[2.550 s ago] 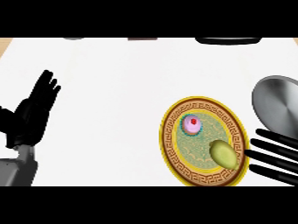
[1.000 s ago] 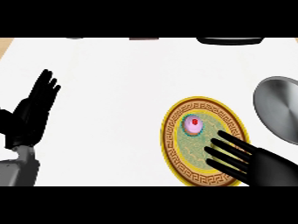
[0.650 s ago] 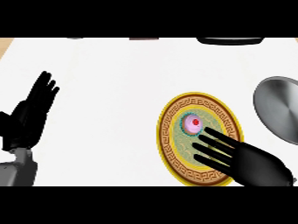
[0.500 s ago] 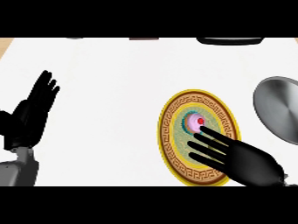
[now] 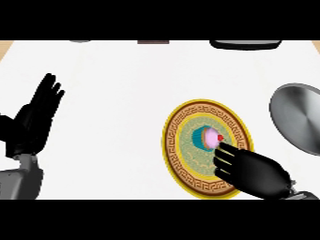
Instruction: Pick the lemon from the plate and place it in the pan
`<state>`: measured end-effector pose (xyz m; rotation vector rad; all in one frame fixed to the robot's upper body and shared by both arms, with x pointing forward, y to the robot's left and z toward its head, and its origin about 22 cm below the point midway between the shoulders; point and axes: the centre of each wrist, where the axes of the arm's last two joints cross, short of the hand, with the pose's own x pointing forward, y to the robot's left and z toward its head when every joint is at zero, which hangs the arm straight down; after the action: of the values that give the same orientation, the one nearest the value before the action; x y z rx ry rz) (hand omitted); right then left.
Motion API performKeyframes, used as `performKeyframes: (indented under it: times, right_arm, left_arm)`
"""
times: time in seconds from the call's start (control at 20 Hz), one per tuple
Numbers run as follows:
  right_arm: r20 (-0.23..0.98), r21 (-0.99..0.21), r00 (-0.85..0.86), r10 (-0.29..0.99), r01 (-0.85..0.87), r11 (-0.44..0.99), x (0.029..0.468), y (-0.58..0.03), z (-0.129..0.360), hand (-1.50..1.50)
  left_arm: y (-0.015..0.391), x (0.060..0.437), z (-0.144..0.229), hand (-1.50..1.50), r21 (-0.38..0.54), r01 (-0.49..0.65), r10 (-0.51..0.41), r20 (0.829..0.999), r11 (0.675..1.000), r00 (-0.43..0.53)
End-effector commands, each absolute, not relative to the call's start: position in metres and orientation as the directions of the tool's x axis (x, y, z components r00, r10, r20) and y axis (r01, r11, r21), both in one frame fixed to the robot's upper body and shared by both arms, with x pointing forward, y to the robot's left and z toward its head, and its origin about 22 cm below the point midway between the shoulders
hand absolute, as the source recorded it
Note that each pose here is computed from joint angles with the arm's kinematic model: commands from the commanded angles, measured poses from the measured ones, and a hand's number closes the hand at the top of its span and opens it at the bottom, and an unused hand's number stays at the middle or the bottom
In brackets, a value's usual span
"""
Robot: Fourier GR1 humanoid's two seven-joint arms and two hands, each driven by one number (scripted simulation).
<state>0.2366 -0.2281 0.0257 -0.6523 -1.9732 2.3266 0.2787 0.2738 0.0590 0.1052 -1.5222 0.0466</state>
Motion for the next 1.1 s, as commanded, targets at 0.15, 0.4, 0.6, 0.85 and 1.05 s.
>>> performKeyframes:
  times: [0.15, 0.4, 0.6, 0.85, 1.05]
  right_arm:
    - [-0.254, -0.964, -0.941, 0.224, 0.227, -0.142, 0.235, -0.226, 0.026, 1.50]
    - [-0.122, -0.988, -0.922, 0.368, 0.078, -0.132, 0.222, -0.214, 0.013, 1.50]
    - [0.128, -0.944, -0.587, 0.800, -0.320, -0.084, 0.194, -0.268, -0.032, 1.50]
    - [0.158, -0.956, -0.317, 0.935, -0.287, 0.065, 0.198, -0.249, 0.008, 1.50]
    - [0.064, -0.998, -0.248, 0.967, -0.003, 0.065, 0.172, -0.223, 0.084, 1.50]
  left_arm:
    - [0.264, 0.292, 0.049, 0.00, 0.034, -0.083, -0.029, 0.998, 0.996, 0.065]
    - [0.267, 0.278, 0.053, 0.00, 0.046, -0.102, -0.041, 0.998, 0.994, 0.049]
    - [0.287, 0.272, 0.060, 0.00, 0.052, -0.155, -0.044, 0.997, 0.987, 0.058]
    - [0.277, 0.273, 0.062, 0.00, 0.052, -0.145, -0.045, 0.998, 0.988, 0.049]
    - [0.289, 0.268, 0.061, 0.00, 0.051, -0.121, -0.045, 0.998, 0.991, 0.048]
